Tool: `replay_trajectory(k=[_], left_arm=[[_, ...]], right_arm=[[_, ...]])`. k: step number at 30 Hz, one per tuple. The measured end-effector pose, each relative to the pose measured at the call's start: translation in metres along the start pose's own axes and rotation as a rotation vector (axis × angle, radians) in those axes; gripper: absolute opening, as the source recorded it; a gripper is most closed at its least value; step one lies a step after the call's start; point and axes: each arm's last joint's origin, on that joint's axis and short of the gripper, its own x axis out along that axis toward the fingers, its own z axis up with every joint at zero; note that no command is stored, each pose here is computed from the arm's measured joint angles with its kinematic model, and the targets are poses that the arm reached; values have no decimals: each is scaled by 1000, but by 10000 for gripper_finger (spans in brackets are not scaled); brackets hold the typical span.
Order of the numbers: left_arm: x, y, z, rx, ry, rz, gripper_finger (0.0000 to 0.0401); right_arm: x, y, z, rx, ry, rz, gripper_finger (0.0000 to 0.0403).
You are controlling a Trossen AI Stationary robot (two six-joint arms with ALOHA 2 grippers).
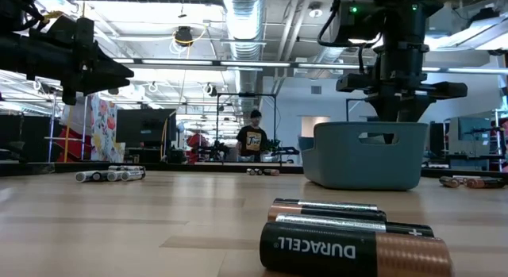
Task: Sort batteries
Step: Prepare the blue bin on the table, then move the green bin to the middle of the table
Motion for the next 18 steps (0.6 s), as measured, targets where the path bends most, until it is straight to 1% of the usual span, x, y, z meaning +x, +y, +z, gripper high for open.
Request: replay_trajectory(k=[6, 10, 15, 18], left_arm=[[0, 0, 0, 22, 0, 1, 126], [0, 0, 0, -41, -1, 0, 126], [0, 0, 0, -32, 0, 0, 126], [0, 0, 0, -28, 1, -4, 135]], right_arm=[[-13, -7, 2, -5, -27, 32, 105], [-29, -15, 3, 4, -36, 90, 105], [-50, -28, 2, 22, -45, 164, 105], [-62, -36, -2, 28, -66, 212, 105]])
